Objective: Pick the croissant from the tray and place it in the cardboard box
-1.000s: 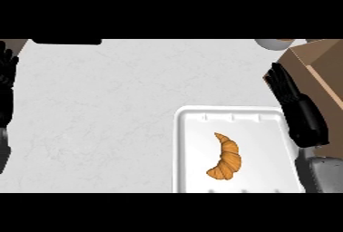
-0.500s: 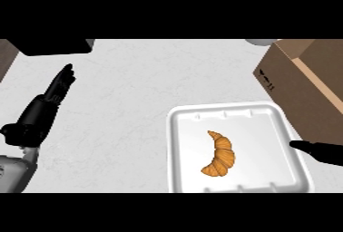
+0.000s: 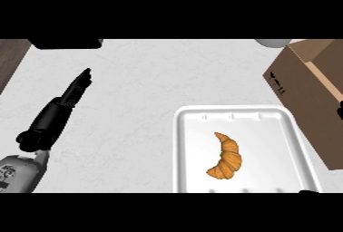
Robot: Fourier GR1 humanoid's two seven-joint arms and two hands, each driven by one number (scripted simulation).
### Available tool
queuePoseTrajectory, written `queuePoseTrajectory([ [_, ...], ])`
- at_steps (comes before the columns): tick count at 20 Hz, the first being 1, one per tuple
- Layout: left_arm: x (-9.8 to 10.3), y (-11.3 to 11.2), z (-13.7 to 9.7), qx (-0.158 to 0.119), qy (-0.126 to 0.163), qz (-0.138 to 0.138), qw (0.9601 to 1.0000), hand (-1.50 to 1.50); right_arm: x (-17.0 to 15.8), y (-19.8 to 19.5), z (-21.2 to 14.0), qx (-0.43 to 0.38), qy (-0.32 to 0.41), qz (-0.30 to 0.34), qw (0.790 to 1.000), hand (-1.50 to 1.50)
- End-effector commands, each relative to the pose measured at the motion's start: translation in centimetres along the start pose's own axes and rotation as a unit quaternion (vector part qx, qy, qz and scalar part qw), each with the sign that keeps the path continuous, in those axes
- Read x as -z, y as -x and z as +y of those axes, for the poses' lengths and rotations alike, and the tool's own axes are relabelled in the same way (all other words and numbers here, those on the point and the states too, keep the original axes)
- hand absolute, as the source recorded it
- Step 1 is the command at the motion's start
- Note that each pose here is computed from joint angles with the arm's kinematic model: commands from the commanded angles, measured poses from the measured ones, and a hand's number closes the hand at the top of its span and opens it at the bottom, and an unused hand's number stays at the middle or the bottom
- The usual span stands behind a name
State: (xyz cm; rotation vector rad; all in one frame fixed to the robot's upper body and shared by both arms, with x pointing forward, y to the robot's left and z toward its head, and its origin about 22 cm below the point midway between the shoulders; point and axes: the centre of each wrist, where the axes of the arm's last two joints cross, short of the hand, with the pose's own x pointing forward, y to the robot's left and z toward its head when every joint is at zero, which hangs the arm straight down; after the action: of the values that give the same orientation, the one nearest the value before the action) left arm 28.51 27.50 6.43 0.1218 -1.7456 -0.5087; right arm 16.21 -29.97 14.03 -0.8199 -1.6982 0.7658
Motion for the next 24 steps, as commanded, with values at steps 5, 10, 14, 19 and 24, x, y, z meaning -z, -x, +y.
queuePoseTrajectory([
  [5,0.9,-0.3,-1.1,0.002,0.019,-0.008,0.9998,0.0,-0.1,-5.2,0.2,-0.154,-0.155,0.057,0.974,-1.5],
  [10,1.4,-0.7,-2.0,0.001,0.022,-0.012,0.9997,0.0,1.2,-8.1,2.6,-0.201,-0.208,0.077,0.954,-1.5],
  [14,1.0,-0.7,-1.3,-0.005,0.018,-0.009,0.9998,0.0,0.9,-11.6,5.0,-0.219,-0.23,0.098,0.943,-1.5],
  [19,1.9,-1.9,-1.3,0.001,0.022,-0.003,0.9998,0.0,2.5,-14.3,7.0,-0.229,-0.257,0.129,0.93,-1.5],
  [24,0.6,0.1,-1.1,-0.007,0.016,0.003,0.9998,0.0,3.6,-13.9,11.2,-0.228,-0.288,0.156,0.917,-1.5],
])
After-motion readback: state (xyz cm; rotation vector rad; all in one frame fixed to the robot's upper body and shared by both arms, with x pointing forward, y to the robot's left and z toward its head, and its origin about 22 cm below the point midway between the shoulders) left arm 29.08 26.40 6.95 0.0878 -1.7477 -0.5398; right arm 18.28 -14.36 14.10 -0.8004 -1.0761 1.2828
